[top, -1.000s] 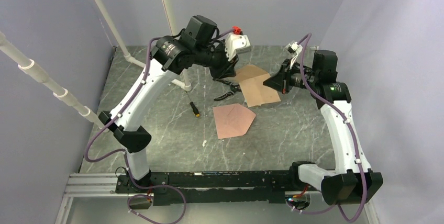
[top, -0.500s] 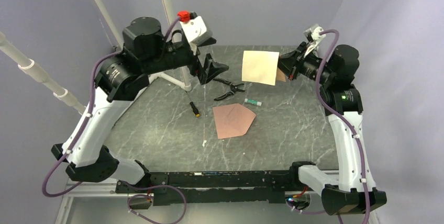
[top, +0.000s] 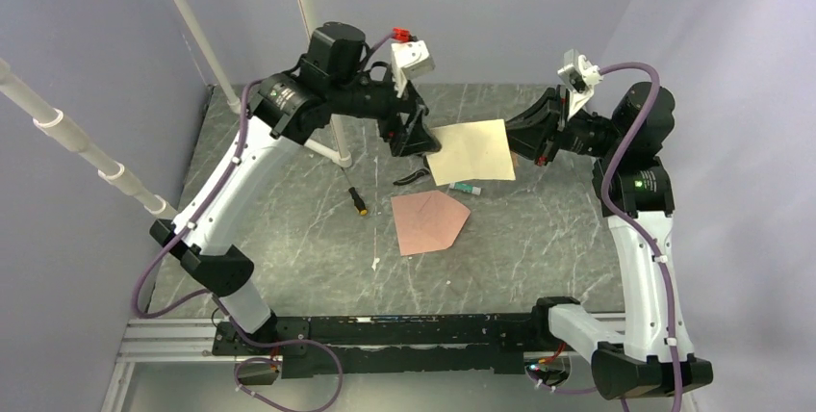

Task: Place the letter into the envelope and seal it

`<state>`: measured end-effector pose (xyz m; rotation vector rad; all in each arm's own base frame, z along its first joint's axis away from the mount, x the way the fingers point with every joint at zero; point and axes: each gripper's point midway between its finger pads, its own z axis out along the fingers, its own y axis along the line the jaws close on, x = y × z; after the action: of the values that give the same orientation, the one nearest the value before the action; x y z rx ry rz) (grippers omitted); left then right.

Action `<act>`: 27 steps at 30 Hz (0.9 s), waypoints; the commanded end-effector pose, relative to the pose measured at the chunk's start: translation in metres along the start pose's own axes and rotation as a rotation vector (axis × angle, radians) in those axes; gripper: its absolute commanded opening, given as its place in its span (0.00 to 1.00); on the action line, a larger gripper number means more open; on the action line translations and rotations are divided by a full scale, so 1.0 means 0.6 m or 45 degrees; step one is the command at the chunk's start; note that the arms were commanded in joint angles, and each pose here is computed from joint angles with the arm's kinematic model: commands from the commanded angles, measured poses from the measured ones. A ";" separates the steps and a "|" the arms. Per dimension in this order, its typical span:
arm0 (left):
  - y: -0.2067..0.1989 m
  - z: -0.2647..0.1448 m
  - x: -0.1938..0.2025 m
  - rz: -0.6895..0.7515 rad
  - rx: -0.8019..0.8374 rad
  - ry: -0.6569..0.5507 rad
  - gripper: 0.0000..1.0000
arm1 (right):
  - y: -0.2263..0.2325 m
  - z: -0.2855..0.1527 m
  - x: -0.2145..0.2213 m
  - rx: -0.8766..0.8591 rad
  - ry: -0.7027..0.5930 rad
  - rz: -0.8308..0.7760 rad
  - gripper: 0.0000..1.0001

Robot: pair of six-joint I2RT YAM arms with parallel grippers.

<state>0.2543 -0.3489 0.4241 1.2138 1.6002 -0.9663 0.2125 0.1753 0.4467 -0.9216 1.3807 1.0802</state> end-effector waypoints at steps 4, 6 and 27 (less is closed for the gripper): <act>-0.070 -0.083 -0.031 -0.074 0.362 -0.135 0.69 | 0.046 -0.005 -0.007 -0.174 0.008 -0.060 0.00; -0.071 -0.087 -0.031 -0.098 0.405 -0.140 0.62 | 0.044 -0.004 -0.004 -0.180 0.013 -0.058 0.00; -0.058 -0.032 -0.003 -0.318 0.574 -0.109 0.51 | 0.025 0.003 0.000 -0.189 0.024 -0.020 0.00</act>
<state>0.2235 -0.3338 0.4299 1.2295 1.5826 -1.5367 0.2027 0.1797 0.4403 -1.0027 1.3704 1.1893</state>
